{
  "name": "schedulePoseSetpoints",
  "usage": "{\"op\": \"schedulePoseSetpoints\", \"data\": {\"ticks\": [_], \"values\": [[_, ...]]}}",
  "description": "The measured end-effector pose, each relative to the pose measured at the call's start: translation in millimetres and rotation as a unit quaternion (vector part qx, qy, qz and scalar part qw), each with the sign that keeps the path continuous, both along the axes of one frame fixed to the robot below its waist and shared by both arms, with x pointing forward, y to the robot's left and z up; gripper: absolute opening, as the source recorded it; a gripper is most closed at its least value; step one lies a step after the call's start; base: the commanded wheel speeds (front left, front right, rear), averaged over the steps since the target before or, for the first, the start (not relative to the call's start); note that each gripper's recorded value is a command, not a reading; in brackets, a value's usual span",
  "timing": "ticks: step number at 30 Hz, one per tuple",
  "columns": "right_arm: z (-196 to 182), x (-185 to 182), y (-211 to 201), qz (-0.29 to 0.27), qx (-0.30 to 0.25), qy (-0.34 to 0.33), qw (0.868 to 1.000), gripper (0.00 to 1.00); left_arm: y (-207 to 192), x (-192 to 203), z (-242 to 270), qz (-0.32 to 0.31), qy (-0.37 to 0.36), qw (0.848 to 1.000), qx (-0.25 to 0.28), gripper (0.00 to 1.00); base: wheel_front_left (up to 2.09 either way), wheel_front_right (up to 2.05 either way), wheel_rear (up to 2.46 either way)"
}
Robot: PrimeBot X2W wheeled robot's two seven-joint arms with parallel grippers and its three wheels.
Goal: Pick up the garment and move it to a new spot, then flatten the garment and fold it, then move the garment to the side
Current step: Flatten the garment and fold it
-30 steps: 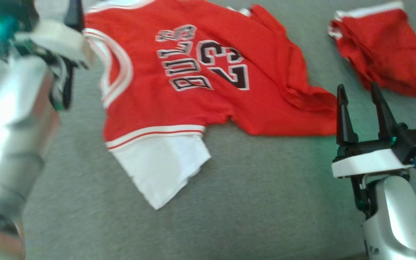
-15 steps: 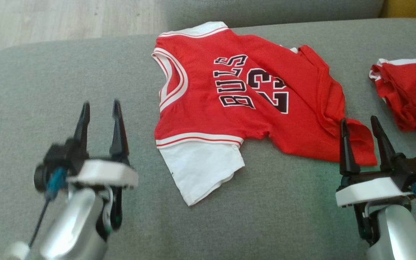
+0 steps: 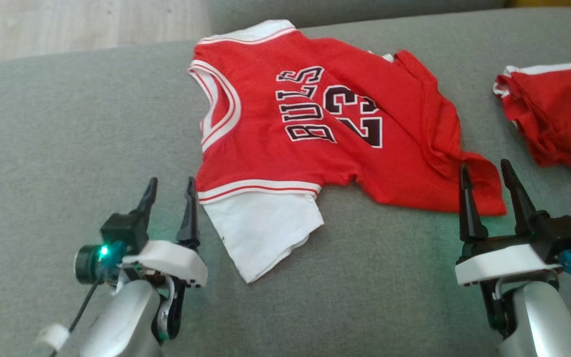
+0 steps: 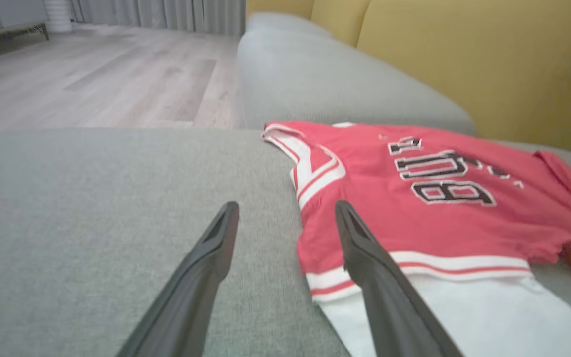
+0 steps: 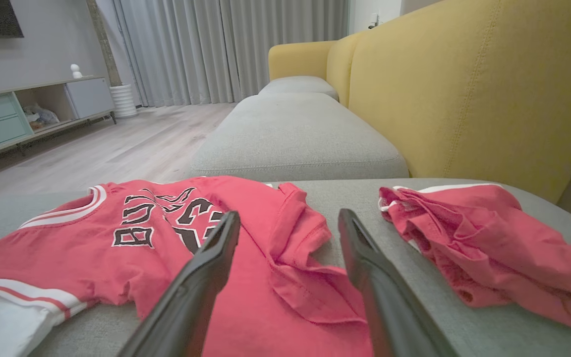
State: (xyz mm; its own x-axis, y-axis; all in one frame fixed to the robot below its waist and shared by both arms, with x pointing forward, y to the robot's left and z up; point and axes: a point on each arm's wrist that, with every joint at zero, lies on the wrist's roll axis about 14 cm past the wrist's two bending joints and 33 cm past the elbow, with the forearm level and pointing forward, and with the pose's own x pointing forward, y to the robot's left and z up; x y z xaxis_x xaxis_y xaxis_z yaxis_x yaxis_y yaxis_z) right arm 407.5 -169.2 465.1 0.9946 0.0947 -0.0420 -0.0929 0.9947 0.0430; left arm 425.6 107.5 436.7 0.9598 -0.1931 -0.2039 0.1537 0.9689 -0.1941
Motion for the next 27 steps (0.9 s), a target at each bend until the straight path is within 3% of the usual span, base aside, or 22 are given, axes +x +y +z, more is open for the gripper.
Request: {"op": "schedulePoseSetpoints", "data": {"ticks": [10, 16, 17, 18, 19, 20, 27], "values": [[-12.8, -3.2, -18.2, -0.026, -0.001, 0.019, 0.999, 1.00, -27.4, 5.2, -58.6, -0.062, 0.120, 0.990, 0.034, 1.00, 0.00, 0.00, 0.00], [-13.9, -4.7, -25.6, -0.037, -0.001, 0.021, 0.999, 1.00, -32.6, 9.5, -71.6, -0.075, 0.147, 0.985, 0.045, 1.00, 0.00, 0.00, 0.00], [-13.9, -5.3, -26.8, -0.038, -0.001, 0.021, 0.999, 1.00, -36.2, 10.2, -72.0, -0.085, 0.150, 0.984, 0.045, 0.82, 0.00, 0.00, 0.00], [-13.9, -5.9, -27.8, -0.040, -0.001, 0.022, 0.999, 1.00, -38.3, 11.7, -71.4, -0.091, 0.151, 0.983, 0.046, 0.82, 0.00, 0.00, 0.00], [-13.6, -6.4, -28.6, -0.041, -0.001, 0.021, 0.999, 1.00, -40.0, 13.2, -70.1, -0.093, 0.149, 0.983, 0.047, 0.19, 0.00, 0.00, 0.00], [-13.4, -6.8, -29.3, -0.042, -0.002, 0.021, 0.999, 1.00, -41.6, 13.4, -69.6, -0.097, 0.147, 0.983, 0.046, 0.00, 0.00, 0.00, 0.00], [-9.5, -7.9, -29.2, -0.042, -0.001, 0.016, 0.999, 1.00, -18.7, 19.3, -65.2, -0.076, 0.126, 0.987, 0.072, 0.00, 0.00, 0.00, 0.00]]}}
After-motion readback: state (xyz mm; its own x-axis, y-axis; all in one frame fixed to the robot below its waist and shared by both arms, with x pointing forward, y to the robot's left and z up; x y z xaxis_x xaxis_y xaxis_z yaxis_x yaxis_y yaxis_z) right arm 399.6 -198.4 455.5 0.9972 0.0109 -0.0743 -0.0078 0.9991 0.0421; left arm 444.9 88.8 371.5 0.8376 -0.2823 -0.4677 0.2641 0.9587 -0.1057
